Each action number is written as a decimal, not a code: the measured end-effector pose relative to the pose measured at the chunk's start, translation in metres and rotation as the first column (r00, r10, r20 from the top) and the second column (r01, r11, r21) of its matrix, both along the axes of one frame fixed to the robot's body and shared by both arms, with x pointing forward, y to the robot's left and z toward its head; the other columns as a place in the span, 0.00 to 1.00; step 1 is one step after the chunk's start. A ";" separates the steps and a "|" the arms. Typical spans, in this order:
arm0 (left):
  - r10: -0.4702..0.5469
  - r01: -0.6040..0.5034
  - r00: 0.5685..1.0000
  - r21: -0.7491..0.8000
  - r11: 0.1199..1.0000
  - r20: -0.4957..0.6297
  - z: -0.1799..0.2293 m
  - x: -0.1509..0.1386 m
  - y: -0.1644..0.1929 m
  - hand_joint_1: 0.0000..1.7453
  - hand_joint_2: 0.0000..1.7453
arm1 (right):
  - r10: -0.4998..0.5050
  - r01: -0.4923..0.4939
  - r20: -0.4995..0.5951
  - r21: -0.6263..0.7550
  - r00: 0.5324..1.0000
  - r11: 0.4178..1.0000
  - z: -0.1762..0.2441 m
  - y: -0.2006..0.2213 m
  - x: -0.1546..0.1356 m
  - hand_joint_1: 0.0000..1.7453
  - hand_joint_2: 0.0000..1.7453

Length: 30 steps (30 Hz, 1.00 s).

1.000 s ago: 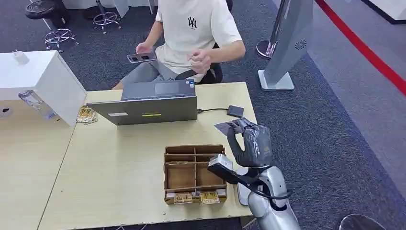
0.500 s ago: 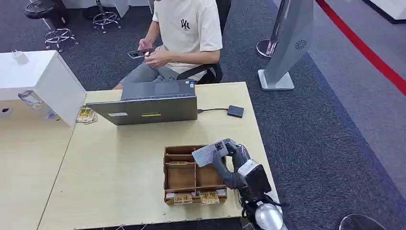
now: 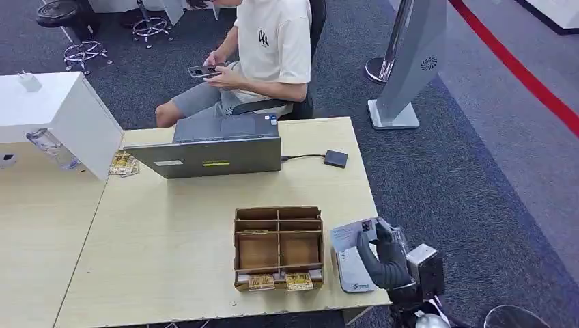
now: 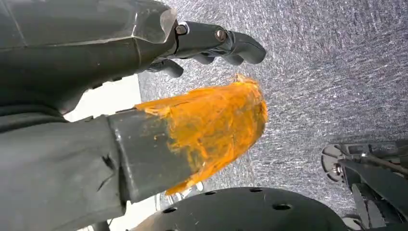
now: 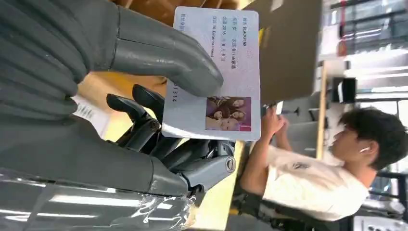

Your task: Pass the card to the sensor for recognition and then transmit it.

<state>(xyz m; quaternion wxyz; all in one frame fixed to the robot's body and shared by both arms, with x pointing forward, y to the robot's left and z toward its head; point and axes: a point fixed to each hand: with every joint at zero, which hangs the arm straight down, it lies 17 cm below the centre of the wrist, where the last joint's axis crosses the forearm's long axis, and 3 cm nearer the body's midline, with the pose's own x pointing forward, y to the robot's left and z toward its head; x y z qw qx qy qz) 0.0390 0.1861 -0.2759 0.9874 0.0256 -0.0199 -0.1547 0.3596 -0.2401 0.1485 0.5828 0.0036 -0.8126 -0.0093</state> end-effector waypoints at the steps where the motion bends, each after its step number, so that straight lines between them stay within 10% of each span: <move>1: 0.003 -0.003 1.000 -0.001 1.000 0.001 0.000 0.000 0.000 0.00 0.00 | -0.028 0.028 -0.006 -0.043 1.000 0.999 -0.003 -0.009 0.000 1.00 1.00; 12: 0.011 -0.011 1.000 -0.008 1.000 0.004 0.000 -0.003 -0.001 0.00 0.00 | -0.194 0.166 -0.077 -0.282 0.978 0.945 -0.037 -0.085 -0.001 1.00 1.00; 30: 0.028 -0.028 1.000 -0.018 0.999 -0.002 0.000 -0.007 -0.007 0.00 0.00 | -0.216 0.131 -0.159 -0.426 0.963 0.895 -0.081 -0.081 0.012 1.00 1.00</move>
